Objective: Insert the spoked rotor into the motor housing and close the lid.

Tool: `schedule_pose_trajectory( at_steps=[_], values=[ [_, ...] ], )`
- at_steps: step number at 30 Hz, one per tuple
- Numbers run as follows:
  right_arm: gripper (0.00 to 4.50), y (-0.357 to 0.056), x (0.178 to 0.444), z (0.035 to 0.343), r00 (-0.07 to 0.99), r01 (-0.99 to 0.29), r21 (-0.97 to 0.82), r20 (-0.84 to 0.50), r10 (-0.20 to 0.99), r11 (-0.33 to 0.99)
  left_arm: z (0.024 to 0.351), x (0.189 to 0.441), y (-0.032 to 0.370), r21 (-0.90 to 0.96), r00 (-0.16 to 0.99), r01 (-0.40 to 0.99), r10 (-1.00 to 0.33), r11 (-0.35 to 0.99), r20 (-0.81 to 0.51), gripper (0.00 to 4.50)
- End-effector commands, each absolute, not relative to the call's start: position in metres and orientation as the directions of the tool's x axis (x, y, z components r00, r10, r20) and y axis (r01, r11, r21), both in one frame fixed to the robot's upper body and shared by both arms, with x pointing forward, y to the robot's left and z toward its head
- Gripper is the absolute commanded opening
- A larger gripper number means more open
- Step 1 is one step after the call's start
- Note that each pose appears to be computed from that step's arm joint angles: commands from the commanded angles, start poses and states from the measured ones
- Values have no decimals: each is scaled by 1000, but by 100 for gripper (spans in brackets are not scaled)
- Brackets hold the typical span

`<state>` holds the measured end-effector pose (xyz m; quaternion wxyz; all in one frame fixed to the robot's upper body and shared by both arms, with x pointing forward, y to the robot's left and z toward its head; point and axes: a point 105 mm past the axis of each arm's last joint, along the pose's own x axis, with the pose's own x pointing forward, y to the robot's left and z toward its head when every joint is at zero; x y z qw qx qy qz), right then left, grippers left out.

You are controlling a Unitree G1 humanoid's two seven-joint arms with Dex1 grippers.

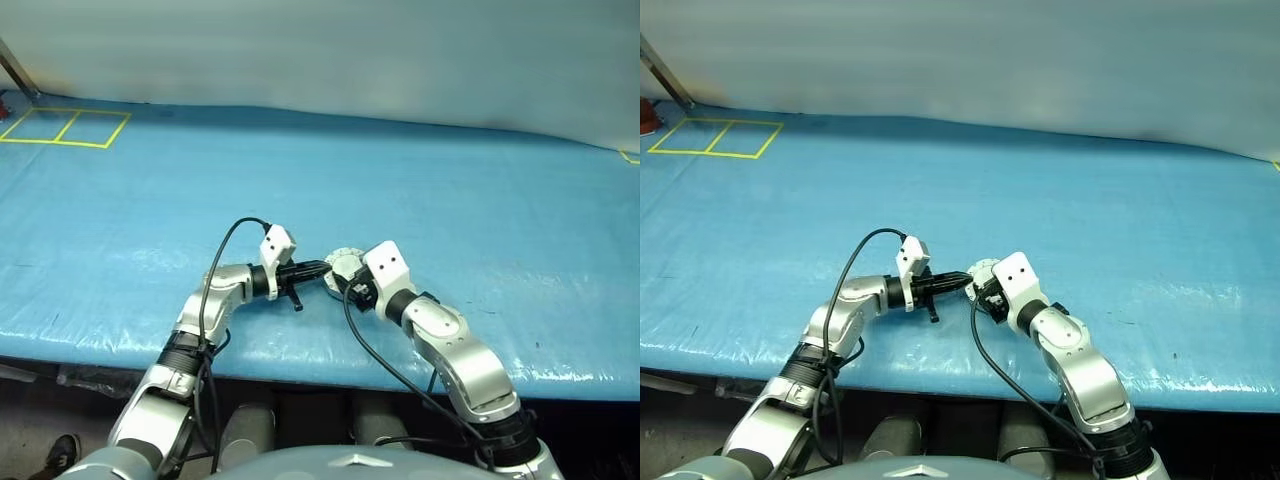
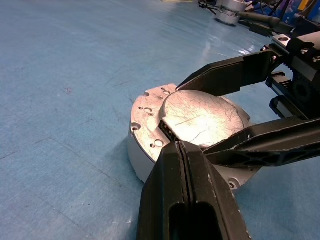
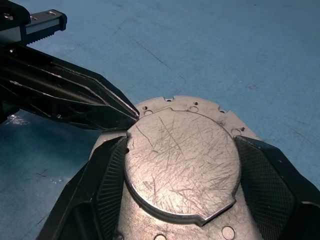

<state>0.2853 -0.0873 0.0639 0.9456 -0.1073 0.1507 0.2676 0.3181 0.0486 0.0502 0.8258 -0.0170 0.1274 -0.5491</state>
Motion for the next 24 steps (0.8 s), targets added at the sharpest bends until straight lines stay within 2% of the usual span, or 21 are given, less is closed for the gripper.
schedule_pose_trajectory(
  at_steps=[1,4,8,9,12,15,21,24],
  values=[
    [303,-92,282,54,802,-528,-107,-389,453,843,41,316,47,-162,354,903,-904,397,-241,0],
    [303,-88,277,58,776,-565,-68,-381,502,822,40,316,48,-159,351,905,-903,395,-247,0],
    [439,-88,275,75,792,-558,-37,-322,519,829,40,315,49,-158,352,905,-903,396,-248,0],
    [445,-90,275,81,800,-553,-38,-303,518,832,40,315,49,-159,353,904,-903,397,-246,0],
    [445,-99,276,107,838,-515,-7,-213,502,857,41,315,48,-170,357,901,-904,399,-233,0],
    [445,-112,277,122,866,-464,104,-154,475,880,39,314,47,-173,356,901,-906,398,-230,0],
    [445,-138,274,98,884,-335,291,-232,406,896,40,314,46,-170,355,903,-907,395,-226,0],
    [445,-135,268,83,865,-308,413,-253,433,857,41,314,45,-166,356,904,-907,395,-223,0]
  ],
)
